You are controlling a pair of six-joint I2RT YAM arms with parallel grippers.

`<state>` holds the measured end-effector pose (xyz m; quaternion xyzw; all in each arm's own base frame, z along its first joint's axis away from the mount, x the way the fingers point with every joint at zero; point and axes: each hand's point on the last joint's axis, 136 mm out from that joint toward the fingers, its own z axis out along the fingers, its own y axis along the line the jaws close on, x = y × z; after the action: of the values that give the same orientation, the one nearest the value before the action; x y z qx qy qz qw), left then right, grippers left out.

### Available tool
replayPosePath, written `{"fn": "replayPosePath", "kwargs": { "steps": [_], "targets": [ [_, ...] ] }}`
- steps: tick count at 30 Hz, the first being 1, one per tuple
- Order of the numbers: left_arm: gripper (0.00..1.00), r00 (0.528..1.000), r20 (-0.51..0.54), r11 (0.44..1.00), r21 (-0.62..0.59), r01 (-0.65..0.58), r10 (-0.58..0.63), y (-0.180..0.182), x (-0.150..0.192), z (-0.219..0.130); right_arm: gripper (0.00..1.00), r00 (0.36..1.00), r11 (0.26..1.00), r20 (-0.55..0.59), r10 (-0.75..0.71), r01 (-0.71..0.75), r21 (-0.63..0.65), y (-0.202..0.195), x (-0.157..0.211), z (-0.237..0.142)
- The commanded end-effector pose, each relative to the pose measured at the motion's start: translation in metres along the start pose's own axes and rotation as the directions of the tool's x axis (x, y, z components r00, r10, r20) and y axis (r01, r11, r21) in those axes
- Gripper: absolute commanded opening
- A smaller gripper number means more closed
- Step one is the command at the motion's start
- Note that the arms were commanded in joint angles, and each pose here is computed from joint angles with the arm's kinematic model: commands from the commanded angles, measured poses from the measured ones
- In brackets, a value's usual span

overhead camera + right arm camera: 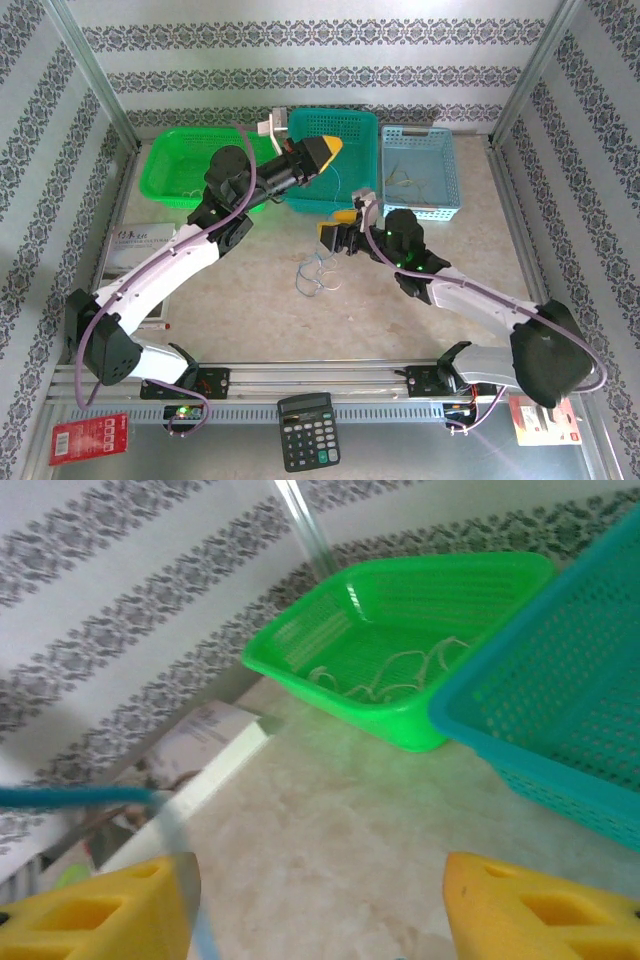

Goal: Untangle the cables

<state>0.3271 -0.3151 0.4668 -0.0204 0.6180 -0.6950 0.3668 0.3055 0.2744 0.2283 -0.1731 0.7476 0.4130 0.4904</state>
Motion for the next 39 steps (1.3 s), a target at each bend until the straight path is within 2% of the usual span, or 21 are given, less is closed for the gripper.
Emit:
{"fn": "replayPosePath", "kwargs": {
  "steps": [1,7,10,18,24,29,34,39],
  "targets": [
    [0.0,0.999,-0.015,0.998,0.046,-0.047,0.048,-0.024,0.001,0.006,0.58,0.999,0.999,0.048,-0.018,0.016,0.044,-0.011,-0.004,0.01],
    [0.0,0.998,-0.008,0.994,0.094,-0.063,0.064,-0.047,-0.01,0.017,0.35,1.0,0.998,0.022,0.021,-0.023,0.066,-0.028,0.023,0.028],
    [0.0,0.997,-0.005,0.99,0.123,-0.076,0.077,-0.062,-0.016,0.023,0.26,0.999,0.993,0.027,0.046,-0.049,0.104,-0.042,0.036,0.034],
    [0.0,0.987,0.014,0.973,0.167,-0.161,0.161,-0.102,-0.035,0.033,0.19,0.991,0.971,0.012,0.136,-0.136,0.196,-0.08,0.084,0.042],
    [0.0,0.976,0.037,0.955,0.2,-0.218,0.215,-0.13,-0.054,0.038,0.21,0.983,0.955,0.021,0.182,-0.182,0.234,-0.094,0.106,0.034],
    [0.0,0.96,0.046,0.943,0.176,-0.281,0.278,-0.135,-0.066,0.045,0.3,0.982,0.958,0.021,0.19,-0.19,0.215,-0.088,0.107,0.025],
    [0.0,0.951,0.05,0.943,0.124,-0.309,0.305,-0.113,-0.079,0.053,0.42,0.982,0.962,0.041,0.183,-0.187,0.2,-0.079,0.092,0.007],
    [0.0,0.946,0.045,0.945,0.037,-0.324,0.322,-0.065,-0.098,0.062,0.48,0.979,0.95,0.054,0.195,-0.203,0.236,-0.081,0.076,-0.017]
  ]
}}
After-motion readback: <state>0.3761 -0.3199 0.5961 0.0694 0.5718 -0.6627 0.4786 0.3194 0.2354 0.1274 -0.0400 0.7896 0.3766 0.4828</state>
